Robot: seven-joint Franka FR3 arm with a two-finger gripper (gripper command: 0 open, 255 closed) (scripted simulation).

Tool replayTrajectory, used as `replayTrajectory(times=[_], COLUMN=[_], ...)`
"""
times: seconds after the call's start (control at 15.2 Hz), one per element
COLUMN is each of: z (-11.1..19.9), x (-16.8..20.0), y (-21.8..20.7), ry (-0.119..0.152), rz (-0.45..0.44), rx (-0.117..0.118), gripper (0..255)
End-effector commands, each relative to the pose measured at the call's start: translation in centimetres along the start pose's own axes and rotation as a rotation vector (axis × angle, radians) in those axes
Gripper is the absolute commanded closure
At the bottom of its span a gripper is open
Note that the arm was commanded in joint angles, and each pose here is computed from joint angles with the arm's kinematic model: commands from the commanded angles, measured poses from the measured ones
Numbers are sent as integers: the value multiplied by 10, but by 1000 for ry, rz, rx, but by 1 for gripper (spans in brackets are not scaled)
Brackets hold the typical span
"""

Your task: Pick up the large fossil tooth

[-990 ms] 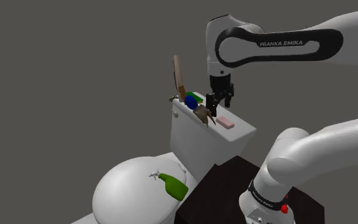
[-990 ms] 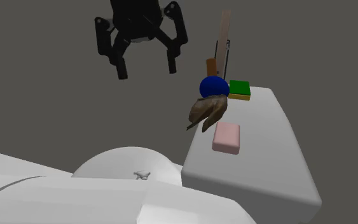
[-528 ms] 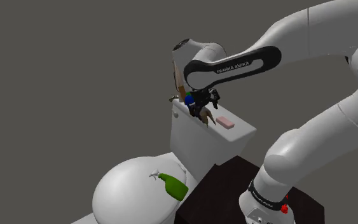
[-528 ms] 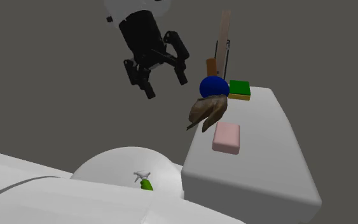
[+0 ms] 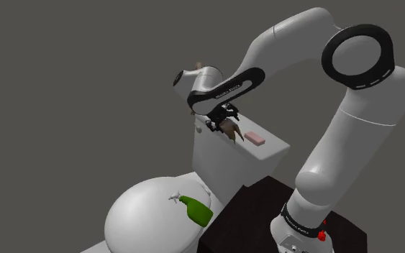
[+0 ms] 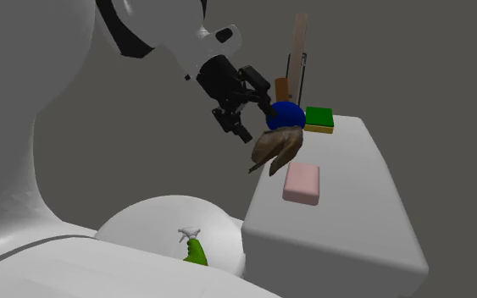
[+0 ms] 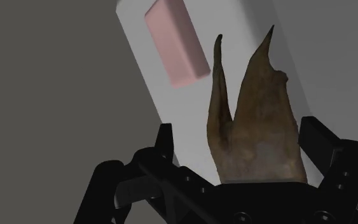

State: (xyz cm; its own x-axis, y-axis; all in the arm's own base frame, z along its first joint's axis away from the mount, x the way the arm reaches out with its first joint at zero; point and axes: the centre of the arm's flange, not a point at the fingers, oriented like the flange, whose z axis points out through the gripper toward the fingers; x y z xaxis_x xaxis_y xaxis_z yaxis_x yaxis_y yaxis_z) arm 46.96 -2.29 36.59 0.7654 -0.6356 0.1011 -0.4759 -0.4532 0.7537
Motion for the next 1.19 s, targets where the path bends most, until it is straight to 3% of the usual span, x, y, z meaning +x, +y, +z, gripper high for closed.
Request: replayTrajectory(times=[0.0,0.53,0.59,1.12], z=[10,32,32,34], x=[6,2,3,2], y=[-9,-35,-35,-33], ry=[4,4,4,4], rz=[31,31,31,31], rx=[-31,-31,-31,-31], gripper=[0,0,255,255])
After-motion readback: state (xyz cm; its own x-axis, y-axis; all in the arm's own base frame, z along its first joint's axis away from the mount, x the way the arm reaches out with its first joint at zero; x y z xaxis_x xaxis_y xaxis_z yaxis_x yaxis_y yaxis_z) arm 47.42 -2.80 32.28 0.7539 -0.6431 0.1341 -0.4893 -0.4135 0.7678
